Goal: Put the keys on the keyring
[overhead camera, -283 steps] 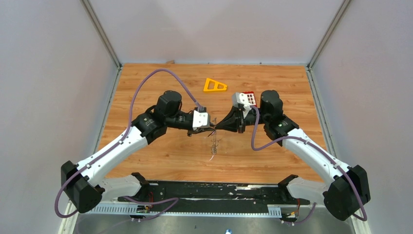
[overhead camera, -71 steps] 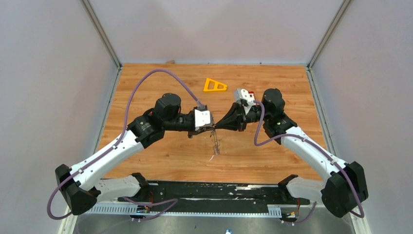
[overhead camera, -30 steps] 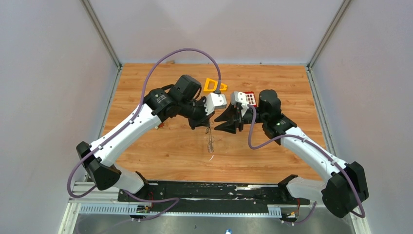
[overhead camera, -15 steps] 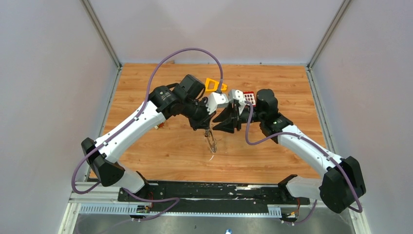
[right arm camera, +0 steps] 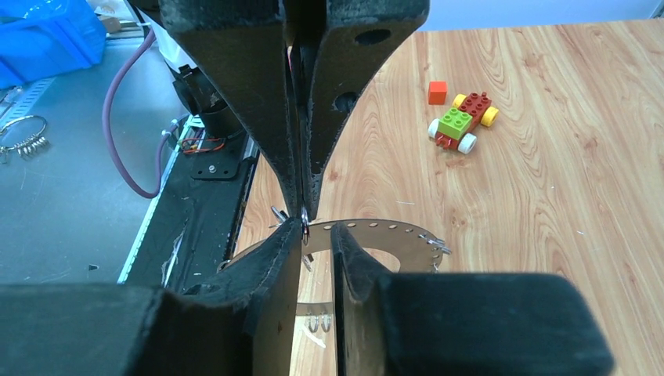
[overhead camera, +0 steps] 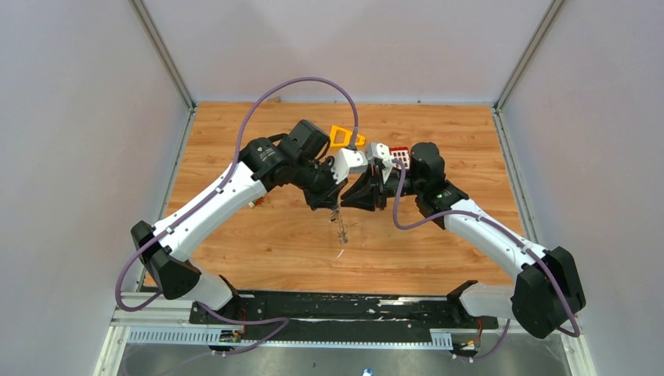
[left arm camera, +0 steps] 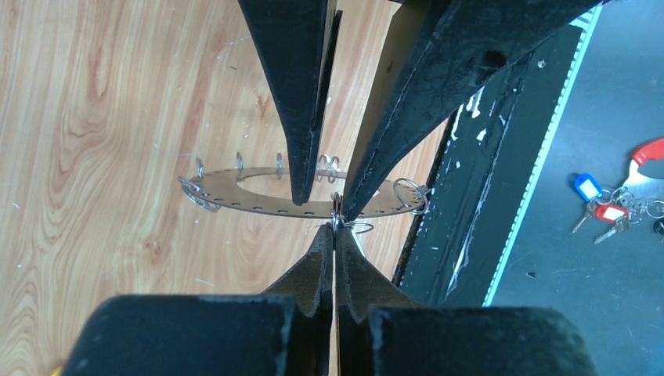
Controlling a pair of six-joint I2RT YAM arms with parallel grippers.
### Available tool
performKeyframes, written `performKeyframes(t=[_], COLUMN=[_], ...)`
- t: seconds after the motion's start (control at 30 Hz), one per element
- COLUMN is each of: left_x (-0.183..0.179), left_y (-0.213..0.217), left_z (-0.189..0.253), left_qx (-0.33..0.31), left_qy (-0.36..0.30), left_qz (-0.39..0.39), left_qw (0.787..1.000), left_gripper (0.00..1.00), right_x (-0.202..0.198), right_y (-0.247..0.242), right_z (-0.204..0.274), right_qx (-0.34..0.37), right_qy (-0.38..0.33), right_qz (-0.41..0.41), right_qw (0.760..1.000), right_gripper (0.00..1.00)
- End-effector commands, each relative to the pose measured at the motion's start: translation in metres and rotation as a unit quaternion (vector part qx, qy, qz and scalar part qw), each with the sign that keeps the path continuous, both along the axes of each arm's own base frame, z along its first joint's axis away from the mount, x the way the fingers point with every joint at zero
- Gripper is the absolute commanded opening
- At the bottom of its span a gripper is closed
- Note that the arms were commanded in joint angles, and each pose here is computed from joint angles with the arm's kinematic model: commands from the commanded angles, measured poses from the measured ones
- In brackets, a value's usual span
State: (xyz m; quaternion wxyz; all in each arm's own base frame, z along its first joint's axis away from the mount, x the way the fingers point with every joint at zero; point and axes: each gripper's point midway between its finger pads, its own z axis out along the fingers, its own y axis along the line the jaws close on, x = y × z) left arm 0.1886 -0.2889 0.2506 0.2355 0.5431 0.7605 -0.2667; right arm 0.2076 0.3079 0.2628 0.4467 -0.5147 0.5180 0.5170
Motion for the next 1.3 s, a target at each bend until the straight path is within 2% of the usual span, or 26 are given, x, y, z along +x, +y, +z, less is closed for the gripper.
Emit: performKeyframes(t=[0.0,0.53,1.03,1.27], left_x=[-0.0017,-0.0026,-0.0035,-0.0034], left_y=[-0.0102,-0.0128,-0.0137,-0.0140], left_z=[0.0115,0.0130,0.0139,0.0154], left_qx=[-0.025,-0.031,-0.036,-0.039], left_qy=[0.000,0.003,0.003,0.000], left_qz=[-0.008,-0.011,-0.014,-0.014], left_qw=[1.000,0.999,0.999,0.999], left_gripper=[0.00,0.00,0.00,0.00], right_x=[-0.0042,-0.0062,-0.0072,-0.0093], right_y=[0.0050,0.0082,0.0109,0.0127], right_z=[0.0146,0.0133,0.0113,0.0113], right_qx=[0.018,0.015,0.010,0.009], right_qy=[-0.019,-0.018,-0.017,-0.017], right_qz=[0.018,0.020,0.022,0.027], right_qw=[1.000,1.000,1.000,0.999], right_gripper=[0.20,0.20,0.24,0.21])
